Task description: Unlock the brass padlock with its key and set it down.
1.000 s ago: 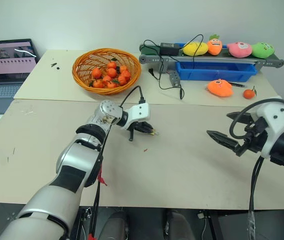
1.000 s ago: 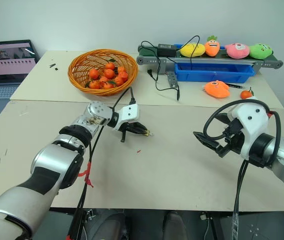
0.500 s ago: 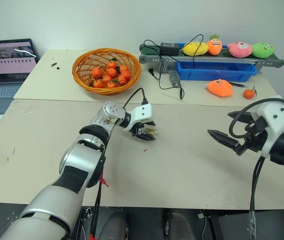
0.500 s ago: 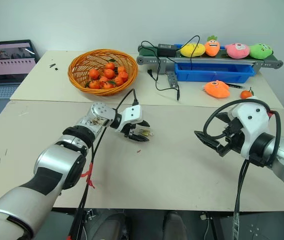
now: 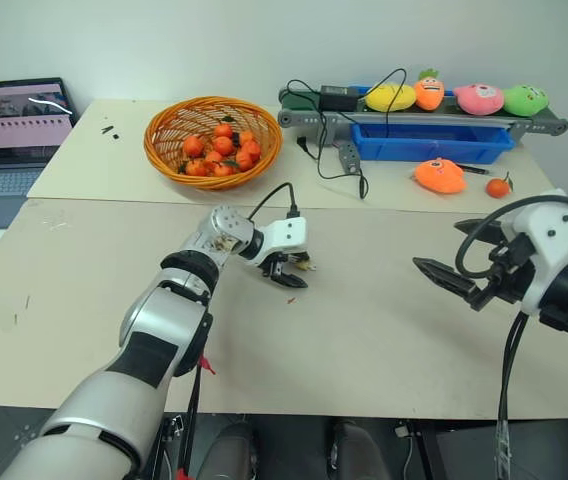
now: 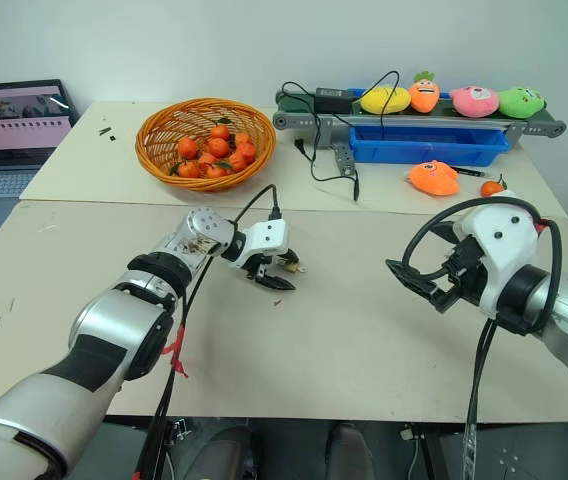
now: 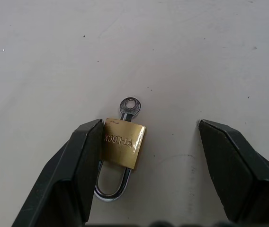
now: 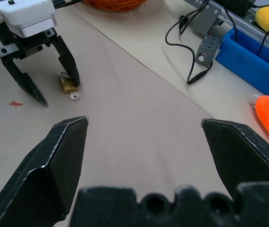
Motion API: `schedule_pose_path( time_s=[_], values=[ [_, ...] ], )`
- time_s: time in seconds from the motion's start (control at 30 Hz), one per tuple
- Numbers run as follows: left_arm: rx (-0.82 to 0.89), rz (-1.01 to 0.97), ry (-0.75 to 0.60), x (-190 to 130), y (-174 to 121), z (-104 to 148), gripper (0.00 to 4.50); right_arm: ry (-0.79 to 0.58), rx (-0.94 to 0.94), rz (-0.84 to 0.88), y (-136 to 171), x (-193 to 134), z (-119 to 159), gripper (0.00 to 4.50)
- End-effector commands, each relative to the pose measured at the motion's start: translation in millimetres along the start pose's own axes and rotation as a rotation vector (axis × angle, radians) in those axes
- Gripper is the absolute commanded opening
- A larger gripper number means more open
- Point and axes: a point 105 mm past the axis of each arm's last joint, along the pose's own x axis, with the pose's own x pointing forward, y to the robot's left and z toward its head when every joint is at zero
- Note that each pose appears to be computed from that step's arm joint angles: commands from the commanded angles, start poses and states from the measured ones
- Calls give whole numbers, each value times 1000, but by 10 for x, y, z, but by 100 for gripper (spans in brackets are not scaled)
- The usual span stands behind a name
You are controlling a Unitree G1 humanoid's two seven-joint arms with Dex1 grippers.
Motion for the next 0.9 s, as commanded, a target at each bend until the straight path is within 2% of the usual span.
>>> schedule_pose_path(
  time_s=[0.03,0.17,0.23,0.27,0.3,0.43,0.47,0.9],
  values=[
    [13,15,25,-40,41,-1,338,-24,-31,-35,-44,-65,93,450],
    [0,16,30,-58,38,-36,338,-27,-34,-35,-49,-55,105,450],
    [-13,22,28,-69,44,-47,287,-28,-36,-35,-50,-53,108,450],
    [-16,23,28,-73,45,-51,278,-28,-37,-35,-50,-52,108,450],
    [-20,24,27,-77,46,-53,232,-28,-38,-34,-49,-49,108,450],
    [-25,22,27,-84,45,-60,95,-29,-41,-32,-57,-37,115,450],
    [-23,24,31,-86,47,-63,76,-29,-42,-31,-59,-34,116,450],
    [-67,42,-19,-106,80,-9,76,-31,-47,-26,-61,-7,122,450]
  ],
)
